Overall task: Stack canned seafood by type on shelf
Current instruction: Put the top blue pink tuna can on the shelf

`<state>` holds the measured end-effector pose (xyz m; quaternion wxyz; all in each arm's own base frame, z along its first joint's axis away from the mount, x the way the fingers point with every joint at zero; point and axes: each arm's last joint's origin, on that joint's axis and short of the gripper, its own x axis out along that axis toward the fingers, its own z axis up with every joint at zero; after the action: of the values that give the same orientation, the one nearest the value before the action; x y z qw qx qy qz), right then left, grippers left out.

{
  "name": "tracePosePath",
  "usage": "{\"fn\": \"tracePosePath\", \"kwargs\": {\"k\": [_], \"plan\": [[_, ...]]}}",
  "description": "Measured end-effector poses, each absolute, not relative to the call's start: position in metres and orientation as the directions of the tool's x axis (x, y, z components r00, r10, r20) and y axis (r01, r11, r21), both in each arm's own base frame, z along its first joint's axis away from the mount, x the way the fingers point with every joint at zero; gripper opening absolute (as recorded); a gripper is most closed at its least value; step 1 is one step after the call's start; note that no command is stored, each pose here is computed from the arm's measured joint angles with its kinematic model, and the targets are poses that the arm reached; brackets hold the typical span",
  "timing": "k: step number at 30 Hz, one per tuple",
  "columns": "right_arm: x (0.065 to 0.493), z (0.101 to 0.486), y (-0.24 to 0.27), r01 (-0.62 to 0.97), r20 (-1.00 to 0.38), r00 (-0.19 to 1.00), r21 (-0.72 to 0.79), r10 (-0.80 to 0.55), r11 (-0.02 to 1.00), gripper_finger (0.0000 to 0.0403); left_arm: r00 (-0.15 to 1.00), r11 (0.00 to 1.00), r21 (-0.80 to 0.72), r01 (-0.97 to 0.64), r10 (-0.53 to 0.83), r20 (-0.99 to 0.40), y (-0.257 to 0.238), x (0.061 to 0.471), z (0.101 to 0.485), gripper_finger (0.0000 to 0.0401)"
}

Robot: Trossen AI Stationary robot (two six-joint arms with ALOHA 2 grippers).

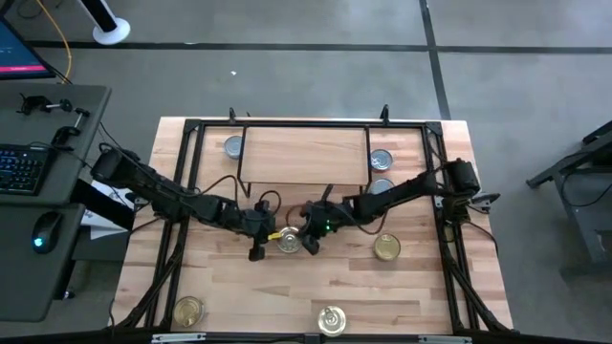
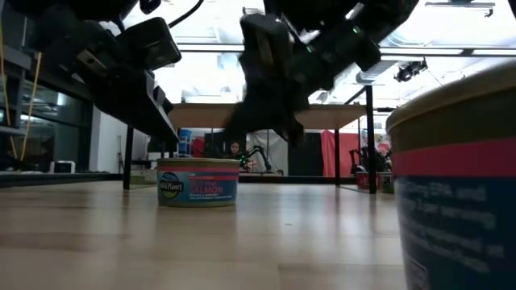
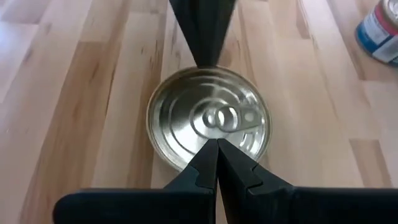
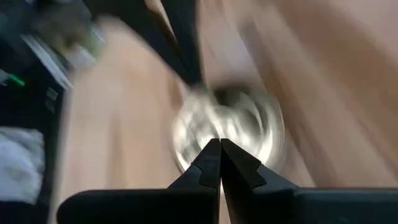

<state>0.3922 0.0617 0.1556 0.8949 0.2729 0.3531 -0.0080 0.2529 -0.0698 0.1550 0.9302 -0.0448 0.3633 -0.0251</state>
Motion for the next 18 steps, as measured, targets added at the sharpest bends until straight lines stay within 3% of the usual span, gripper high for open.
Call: {"fn": "tracePosePath", "kwargs": {"k": [10,18], "plan": [[0.3887,0.1522,0.0713,0.353,-0.662,0.740,0.535,0.121,0.768,0.0000,0.757,0.999,-0.021,0.049,-0.051,-0.651,-0.0662,0.2531,0.1609,0.0000],[0.3879,0.1526,0.0701,0.420,-0.668,0.741,0.537,0.065,0.732,0.0000,0.773,0.998,-0.052,0.021,-0.049,-0.632,-0.0642,0.2502,0.1560,0.0000]]}}
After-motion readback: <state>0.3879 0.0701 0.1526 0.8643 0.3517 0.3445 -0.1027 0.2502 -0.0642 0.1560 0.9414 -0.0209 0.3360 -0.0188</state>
